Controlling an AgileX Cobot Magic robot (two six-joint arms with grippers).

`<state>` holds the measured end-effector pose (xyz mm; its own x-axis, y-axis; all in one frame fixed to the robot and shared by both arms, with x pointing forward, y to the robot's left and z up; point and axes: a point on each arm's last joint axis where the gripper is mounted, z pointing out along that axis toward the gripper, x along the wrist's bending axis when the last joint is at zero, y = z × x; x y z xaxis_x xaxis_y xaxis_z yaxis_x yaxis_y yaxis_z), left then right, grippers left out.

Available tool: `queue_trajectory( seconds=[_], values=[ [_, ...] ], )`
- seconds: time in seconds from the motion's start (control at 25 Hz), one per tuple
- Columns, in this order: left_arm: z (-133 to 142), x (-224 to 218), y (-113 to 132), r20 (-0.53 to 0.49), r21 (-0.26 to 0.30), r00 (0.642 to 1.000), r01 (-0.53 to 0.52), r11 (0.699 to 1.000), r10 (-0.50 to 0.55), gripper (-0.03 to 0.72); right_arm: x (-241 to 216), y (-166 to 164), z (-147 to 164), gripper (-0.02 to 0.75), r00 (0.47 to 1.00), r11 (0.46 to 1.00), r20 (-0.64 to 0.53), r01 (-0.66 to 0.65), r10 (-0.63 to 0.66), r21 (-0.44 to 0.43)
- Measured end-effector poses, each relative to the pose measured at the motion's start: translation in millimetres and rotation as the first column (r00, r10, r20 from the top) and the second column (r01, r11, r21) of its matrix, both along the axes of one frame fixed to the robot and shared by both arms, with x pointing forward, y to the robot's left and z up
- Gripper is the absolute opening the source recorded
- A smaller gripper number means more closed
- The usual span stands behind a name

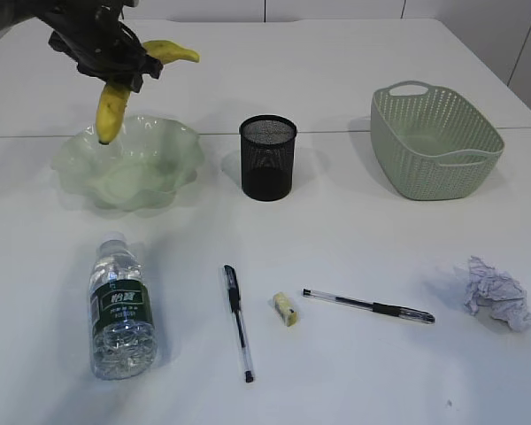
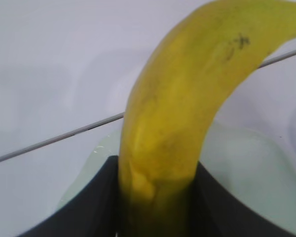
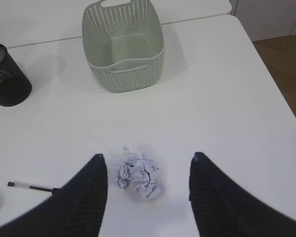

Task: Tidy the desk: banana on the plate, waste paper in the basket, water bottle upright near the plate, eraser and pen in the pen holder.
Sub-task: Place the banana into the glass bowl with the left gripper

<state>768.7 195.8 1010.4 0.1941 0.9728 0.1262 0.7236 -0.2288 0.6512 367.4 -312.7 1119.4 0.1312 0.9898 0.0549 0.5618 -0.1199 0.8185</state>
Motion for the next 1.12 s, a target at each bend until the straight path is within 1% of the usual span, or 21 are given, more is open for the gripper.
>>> queue_trajectory(
  seconds=[0.12,0.4,0.56,0.88,1.12],
  values=[
    [0.0,1.4,7.7,0.000,-0.001,1.000,-0.016,1.000,0.016,0.251,0.0,1.1,-0.1,0.400,1.000,1.000,0.000,-0.003,0.003,0.017],
    [-1.9,1.4,20.5,-0.033,-0.004,0.998,-0.045,0.999,0.045,0.251,0.1,1.4,0.0,0.400,1.000,1.000,0.001,-0.004,0.004,0.022],
    [-4.7,-1.9,20.5,-0.082,-0.023,0.995,-0.055,0.998,0.053,0.251,0.1,1.5,0.0,0.400,1.000,1.000,0.001,-0.004,0.004,0.023],
    [-16.6,-7.9,21.2,-0.190,-0.009,0.980,-0.067,0.998,0.064,0.252,0.5,1.4,0.6,0.400,1.000,1.000,0.009,-0.003,0.003,0.022],
    [-19.8,-10.9,20.5,-0.234,-0.020,0.970,-0.073,0.997,0.066,0.252,0.5,1.4,0.6,0.400,1.000,1.000,0.009,-0.003,0.003,0.022]
  ],
)
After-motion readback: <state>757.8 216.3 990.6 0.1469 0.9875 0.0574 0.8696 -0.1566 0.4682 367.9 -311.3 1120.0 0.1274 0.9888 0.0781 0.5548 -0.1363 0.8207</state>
